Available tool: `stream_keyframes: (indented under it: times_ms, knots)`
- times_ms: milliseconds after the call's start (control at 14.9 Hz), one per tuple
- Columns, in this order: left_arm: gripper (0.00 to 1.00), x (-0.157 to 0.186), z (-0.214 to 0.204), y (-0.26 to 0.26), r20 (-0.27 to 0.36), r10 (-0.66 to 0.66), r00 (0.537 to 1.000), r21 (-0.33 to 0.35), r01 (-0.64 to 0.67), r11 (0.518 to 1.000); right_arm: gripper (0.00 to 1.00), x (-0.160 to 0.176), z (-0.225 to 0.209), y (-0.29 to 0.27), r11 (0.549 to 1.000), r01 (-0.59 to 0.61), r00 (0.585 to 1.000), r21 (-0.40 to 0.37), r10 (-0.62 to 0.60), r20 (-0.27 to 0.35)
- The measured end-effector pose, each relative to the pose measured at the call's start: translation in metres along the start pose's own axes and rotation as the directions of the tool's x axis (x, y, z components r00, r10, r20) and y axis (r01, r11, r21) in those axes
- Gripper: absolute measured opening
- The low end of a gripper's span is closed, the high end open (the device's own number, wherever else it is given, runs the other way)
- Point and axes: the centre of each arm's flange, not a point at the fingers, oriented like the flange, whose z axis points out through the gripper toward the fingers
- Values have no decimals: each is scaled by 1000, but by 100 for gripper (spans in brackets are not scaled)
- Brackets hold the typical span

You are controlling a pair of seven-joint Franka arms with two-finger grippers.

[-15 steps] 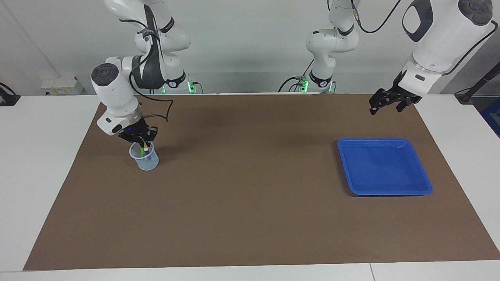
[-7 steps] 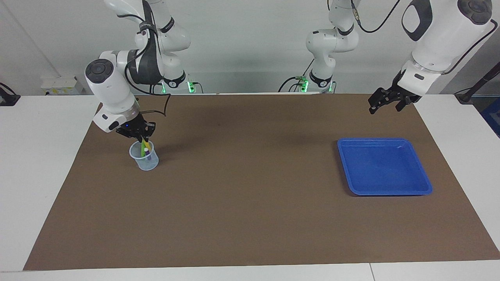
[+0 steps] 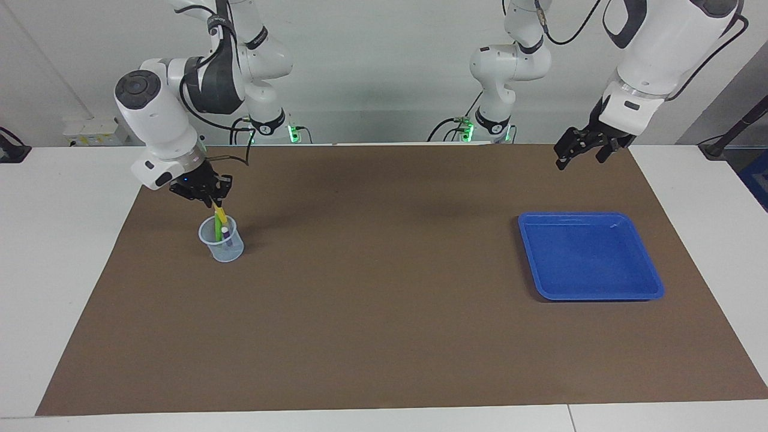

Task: Right arm passes pens to left for tray arrangement
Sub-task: 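Pull the yellow pen out with the right gripper while the left gripper rises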

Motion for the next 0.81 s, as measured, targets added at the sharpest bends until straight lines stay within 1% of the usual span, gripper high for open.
stream_keyframes:
  times_ms: [135,202,404,538,673,808]
  knots:
    - [100,-4,-6,0,-11,-124,992,-5,124,992,19,-3,-15,1,1000,-2,1000,1,2,5]
    - [100,-5,-9,0,-16,-158,987,-8,158,987,19,-4,-23,1,1000,-2,1000,2,2,5]
    - [100,-13,-17,4,-29,-200,979,-17,200,980,19,-11,-45,3,1000,13,1000,5,-13,-3]
    - [100,-14,-24,9,-57,-249,967,-39,247,968,19,-16,-53,4,1000,22,1000,7,-22,3]
    - [100,-14,-29,22,-82,-348,934,-90,341,936,19,-22,-63,4,1000,26,1000,10,-26,12]
    - [100,-18,-31,39,-78,-477,875,-136,465,875,19,-28,-79,5,999,33,999,13,-33,18]
